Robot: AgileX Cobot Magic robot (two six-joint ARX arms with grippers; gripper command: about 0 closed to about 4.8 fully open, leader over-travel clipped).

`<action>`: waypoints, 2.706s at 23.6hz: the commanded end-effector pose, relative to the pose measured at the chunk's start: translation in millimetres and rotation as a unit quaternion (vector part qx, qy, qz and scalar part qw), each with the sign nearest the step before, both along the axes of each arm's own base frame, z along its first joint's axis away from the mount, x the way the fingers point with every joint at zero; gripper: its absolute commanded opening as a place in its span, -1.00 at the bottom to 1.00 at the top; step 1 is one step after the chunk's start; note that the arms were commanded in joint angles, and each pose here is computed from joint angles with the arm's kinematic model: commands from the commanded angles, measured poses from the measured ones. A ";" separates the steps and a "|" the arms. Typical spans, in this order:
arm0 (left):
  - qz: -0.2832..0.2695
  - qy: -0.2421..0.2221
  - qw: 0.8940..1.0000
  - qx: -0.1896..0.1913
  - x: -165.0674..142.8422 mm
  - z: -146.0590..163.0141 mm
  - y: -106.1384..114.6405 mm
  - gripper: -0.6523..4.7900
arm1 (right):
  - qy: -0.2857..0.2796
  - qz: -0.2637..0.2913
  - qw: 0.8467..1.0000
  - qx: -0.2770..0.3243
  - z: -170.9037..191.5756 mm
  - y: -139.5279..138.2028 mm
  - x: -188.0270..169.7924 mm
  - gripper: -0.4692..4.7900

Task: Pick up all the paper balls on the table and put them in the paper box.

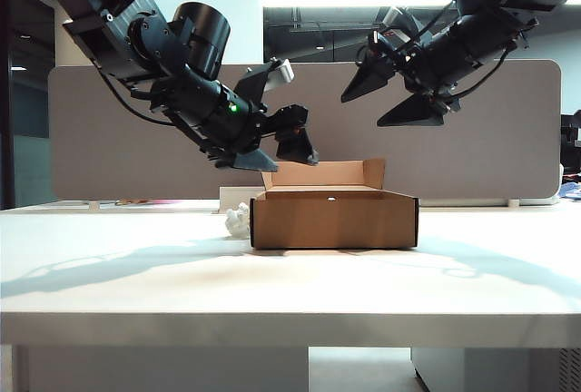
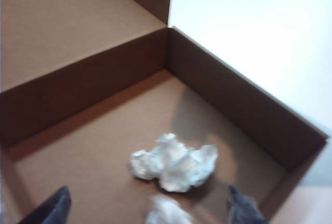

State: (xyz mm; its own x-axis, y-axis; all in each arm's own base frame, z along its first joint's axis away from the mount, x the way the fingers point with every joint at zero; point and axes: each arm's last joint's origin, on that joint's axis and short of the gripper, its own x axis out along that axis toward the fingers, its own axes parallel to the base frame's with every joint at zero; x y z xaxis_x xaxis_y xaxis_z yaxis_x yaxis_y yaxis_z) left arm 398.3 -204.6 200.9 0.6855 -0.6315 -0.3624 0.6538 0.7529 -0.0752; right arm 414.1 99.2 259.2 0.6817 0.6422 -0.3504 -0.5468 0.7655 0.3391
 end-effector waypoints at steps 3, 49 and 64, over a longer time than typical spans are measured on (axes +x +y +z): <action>0.104 0.004 0.994 -0.014 16.2 12.1 39.9 0.62 | -0.015 0.001 1.000 0.002 6.3 0.6 -0.4 0.75; 0.063 0.032 0.997 -0.020 45.9 38.2 23.9 -0.78 | -0.001 -0.053 0.999 0.000 49.5 -47.8 -25.8 0.68; 0.029 0.065 0.997 -0.007 26.5 32.0 -12.5 0.19 | 0.044 -0.052 0.996 -0.056 106.1 -71.9 -112.7 -0.85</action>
